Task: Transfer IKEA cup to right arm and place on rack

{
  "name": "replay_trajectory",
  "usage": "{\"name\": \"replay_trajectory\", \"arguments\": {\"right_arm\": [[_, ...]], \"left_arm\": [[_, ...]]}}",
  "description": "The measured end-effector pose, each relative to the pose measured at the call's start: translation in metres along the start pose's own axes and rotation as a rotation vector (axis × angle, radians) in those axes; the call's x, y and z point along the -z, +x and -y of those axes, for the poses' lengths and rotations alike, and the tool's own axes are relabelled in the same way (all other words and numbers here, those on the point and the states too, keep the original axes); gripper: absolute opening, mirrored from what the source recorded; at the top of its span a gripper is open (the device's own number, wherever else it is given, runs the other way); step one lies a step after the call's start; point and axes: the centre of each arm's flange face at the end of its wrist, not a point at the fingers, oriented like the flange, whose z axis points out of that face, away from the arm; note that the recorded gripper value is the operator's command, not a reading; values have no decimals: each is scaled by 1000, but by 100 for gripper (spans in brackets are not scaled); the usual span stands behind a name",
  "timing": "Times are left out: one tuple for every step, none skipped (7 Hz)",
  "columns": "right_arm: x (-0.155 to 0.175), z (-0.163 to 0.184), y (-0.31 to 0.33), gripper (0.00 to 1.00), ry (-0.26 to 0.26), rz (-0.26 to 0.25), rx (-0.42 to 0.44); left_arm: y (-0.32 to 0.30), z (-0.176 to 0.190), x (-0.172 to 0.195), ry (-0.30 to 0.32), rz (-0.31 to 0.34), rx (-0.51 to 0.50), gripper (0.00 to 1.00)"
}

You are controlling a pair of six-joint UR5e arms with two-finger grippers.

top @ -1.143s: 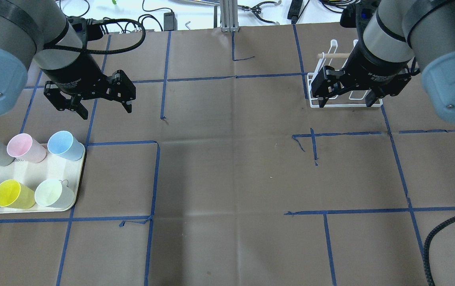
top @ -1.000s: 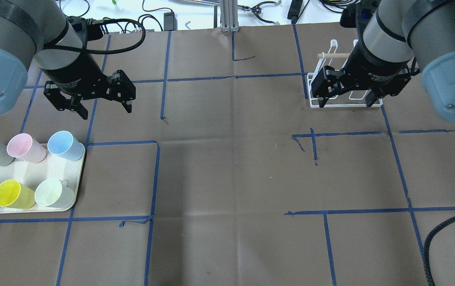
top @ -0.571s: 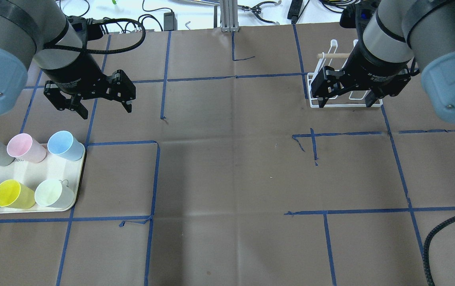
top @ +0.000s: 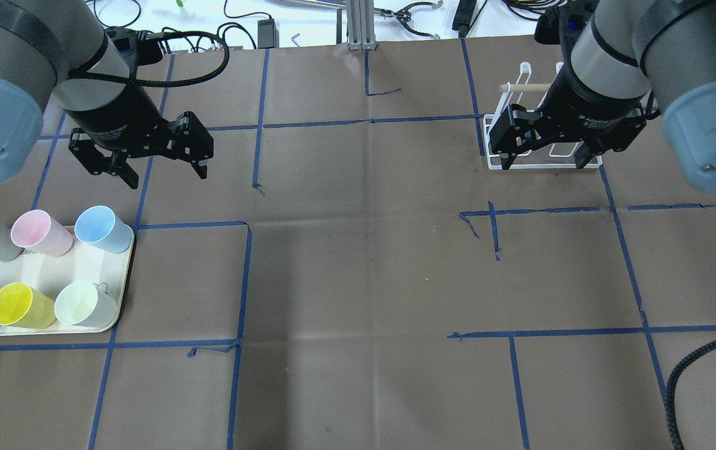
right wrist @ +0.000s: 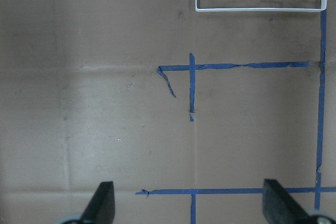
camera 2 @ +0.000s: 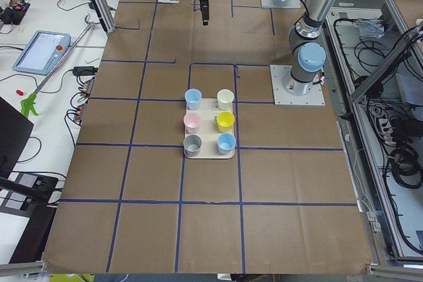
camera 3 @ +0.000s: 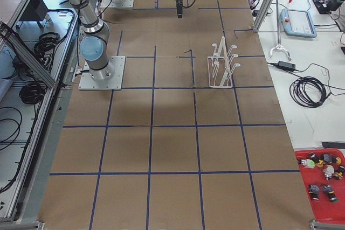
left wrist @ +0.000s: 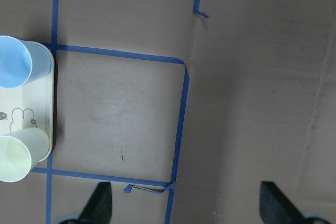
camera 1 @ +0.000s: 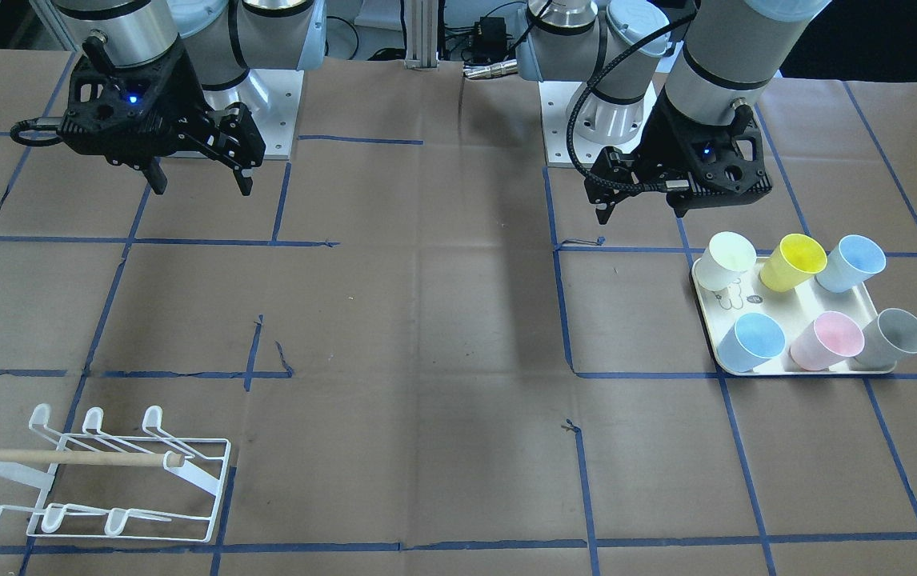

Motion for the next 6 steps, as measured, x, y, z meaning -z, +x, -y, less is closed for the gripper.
{"name": "replay_trajectory", "arguments": {"right_arm": [[0,0,0,100,0,0,0],[0,0,0,100,0,1,0],[0,0,0,100,1,1,0],[0,0,0,100,1,1,0],[0,0,0,100,1,2,0],[0,0,0,100,0,1,0]], "left_arm": [[-4,1,0,0,-1,-16,100],[-9,2,0,2,0,-51,100],[-24,7,0,2,0,-73,100],[-58,16,-1,-1,0,-77,100],[-106,24,-4,-7,-4,-78,100],[-156,27,-7,-16,-9,-94,100]]}}
